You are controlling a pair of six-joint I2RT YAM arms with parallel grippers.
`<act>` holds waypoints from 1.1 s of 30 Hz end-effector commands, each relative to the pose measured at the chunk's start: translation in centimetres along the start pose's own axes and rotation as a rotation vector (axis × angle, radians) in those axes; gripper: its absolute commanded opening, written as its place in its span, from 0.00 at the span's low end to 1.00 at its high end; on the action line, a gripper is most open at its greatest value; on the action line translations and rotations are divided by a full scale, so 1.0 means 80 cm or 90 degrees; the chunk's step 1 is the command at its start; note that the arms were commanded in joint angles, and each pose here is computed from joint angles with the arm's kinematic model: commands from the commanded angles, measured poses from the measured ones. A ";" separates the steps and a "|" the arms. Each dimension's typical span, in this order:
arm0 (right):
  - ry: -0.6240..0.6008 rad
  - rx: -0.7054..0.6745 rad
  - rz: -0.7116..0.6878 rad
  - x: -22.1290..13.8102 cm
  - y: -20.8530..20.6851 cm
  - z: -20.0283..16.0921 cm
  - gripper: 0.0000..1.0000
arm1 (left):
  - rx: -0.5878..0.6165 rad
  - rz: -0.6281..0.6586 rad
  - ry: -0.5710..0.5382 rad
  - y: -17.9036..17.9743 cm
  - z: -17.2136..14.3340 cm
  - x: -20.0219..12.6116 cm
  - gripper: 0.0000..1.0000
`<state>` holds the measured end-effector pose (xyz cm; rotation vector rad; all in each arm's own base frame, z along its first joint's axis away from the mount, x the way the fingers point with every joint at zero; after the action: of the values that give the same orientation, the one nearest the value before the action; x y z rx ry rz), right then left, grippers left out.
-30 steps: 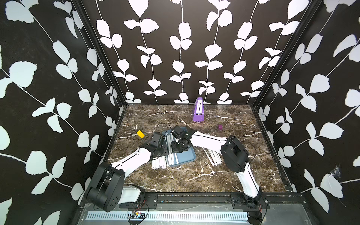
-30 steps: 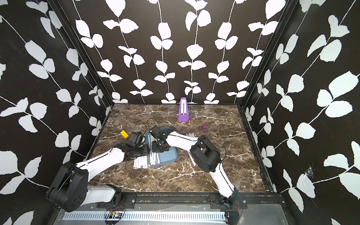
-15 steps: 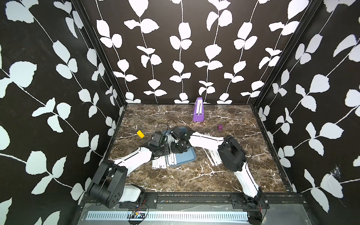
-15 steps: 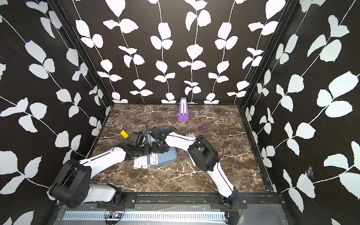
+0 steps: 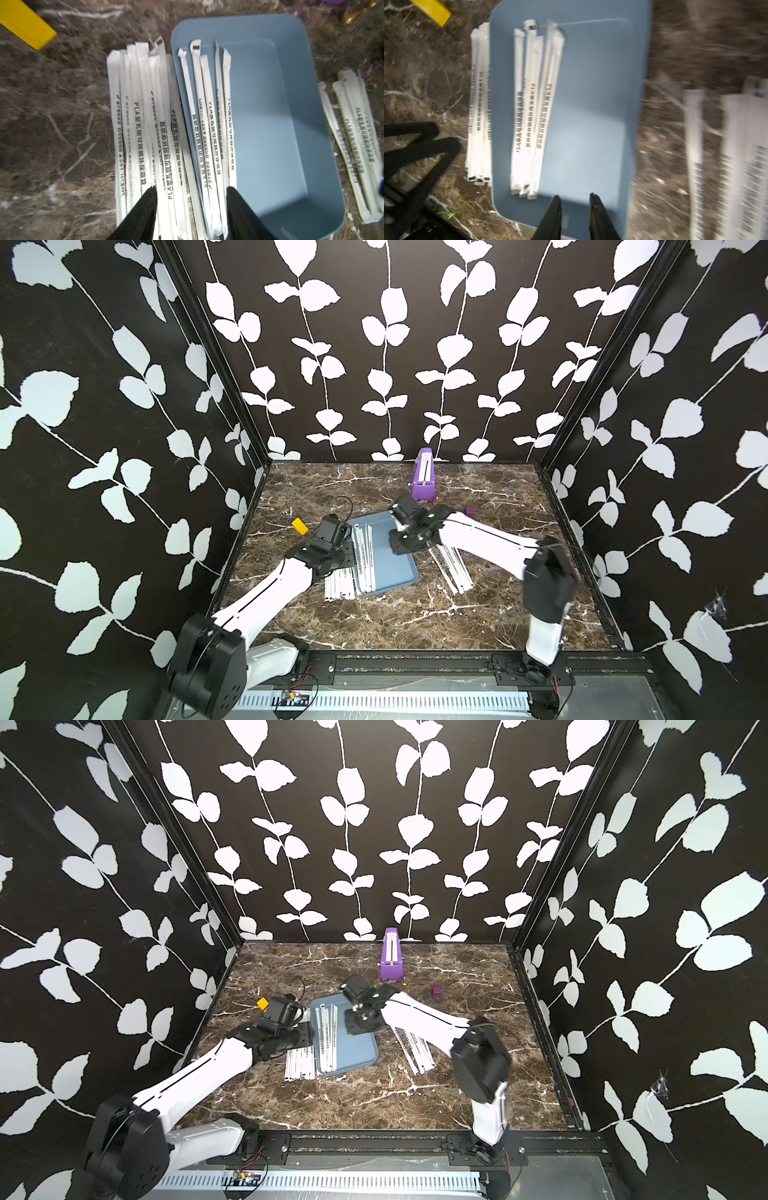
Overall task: Put the straws into the storage box
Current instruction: Place the straw in the storage box, then pick up the straw from the center of the board.
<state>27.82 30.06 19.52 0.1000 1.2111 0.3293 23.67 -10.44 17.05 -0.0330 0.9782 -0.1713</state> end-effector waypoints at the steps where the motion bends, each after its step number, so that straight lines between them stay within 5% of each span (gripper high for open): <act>1: 0.038 -0.092 -0.169 0.001 -0.077 -0.023 0.22 | 0.055 0.070 0.035 0.015 -0.009 -0.027 0.59; 13: 0.114 -0.065 -0.174 0.053 -0.117 -0.026 0.30 | 0.066 0.031 0.007 0.007 -0.004 -0.033 0.64; 33: 0.166 -0.040 -0.178 0.107 -0.136 -0.032 0.21 | 0.060 -0.024 0.013 -0.011 0.016 -0.011 0.64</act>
<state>30.31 22.60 8.89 -0.1519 1.4325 0.1558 23.43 -10.86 17.49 0.0422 1.0239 -0.2260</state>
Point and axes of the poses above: each gripper's point midway between its finger pads, its own x axis out along the fingers, its own y axis along the line the jaws close on, z = x × y, the point moved 7 cm from there along -x, back along the fingers, and after that the axes turned 9 degrees about x, right-handed, at the moved point
